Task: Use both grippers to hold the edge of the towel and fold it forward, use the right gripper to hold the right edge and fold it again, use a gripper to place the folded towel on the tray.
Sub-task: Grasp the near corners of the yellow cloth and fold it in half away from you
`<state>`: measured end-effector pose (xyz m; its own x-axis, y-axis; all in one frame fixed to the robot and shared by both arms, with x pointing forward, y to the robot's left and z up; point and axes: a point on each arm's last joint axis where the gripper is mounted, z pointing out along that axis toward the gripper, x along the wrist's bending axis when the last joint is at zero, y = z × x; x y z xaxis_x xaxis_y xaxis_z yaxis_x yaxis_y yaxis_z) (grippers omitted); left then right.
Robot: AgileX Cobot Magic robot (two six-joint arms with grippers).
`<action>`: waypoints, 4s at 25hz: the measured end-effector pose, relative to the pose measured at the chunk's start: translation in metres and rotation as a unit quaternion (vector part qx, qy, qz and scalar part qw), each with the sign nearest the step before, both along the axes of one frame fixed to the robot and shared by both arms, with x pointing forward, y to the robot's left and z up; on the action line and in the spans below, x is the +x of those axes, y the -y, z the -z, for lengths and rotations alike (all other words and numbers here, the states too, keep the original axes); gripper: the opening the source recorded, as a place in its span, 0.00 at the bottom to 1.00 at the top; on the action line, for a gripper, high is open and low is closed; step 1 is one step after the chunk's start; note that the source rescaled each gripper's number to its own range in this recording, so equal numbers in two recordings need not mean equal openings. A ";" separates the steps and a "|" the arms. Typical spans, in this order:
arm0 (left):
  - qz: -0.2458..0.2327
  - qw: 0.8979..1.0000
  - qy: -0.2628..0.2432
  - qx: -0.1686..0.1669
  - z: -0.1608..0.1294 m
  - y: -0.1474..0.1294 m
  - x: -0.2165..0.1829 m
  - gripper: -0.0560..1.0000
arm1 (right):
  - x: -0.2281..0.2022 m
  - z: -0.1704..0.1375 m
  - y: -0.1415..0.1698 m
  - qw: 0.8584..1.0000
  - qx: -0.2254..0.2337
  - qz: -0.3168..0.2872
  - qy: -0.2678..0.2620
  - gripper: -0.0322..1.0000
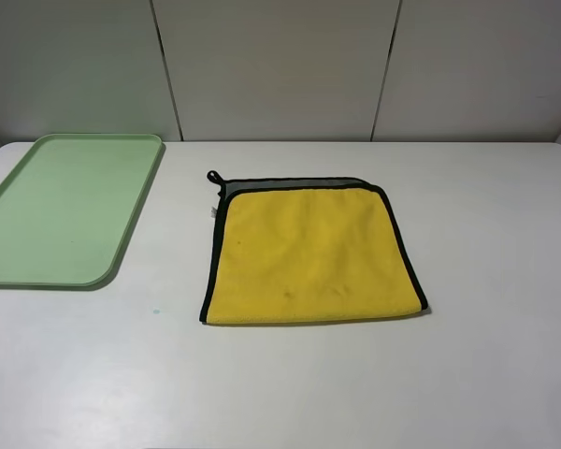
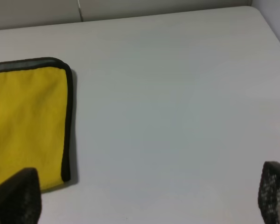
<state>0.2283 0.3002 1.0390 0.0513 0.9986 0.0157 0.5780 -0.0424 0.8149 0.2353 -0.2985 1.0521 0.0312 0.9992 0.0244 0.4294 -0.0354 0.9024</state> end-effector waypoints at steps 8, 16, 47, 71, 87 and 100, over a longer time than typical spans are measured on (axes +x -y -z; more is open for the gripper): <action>0.000 1.000 0.000 0.000 0.000 0.000 0.000 0.98 | 0.000 0.000 0.000 1.000 0.000 0.000 0.000 1.00; -0.002 1.000 0.000 0.003 0.000 -0.001 0.000 0.98 | 0.000 0.000 0.000 1.000 0.000 0.000 0.000 1.00; -0.005 1.000 0.018 -0.002 -0.012 -0.001 0.001 0.98 | 0.075 -0.094 0.000 0.996 -0.036 -0.028 -0.072 1.00; 0.216 0.945 -0.206 0.133 -0.067 0.032 0.207 0.96 | 0.194 -0.101 -0.020 0.972 -0.054 -0.196 -0.115 1.00; 0.478 0.793 -0.315 0.211 0.021 0.142 0.245 0.95 | 0.272 0.009 -0.096 0.821 -0.238 -0.447 -0.262 1.00; 0.520 0.774 -0.292 0.212 0.028 0.174 0.234 0.93 | 0.295 0.077 -0.136 0.777 -0.255 -0.491 -0.300 1.00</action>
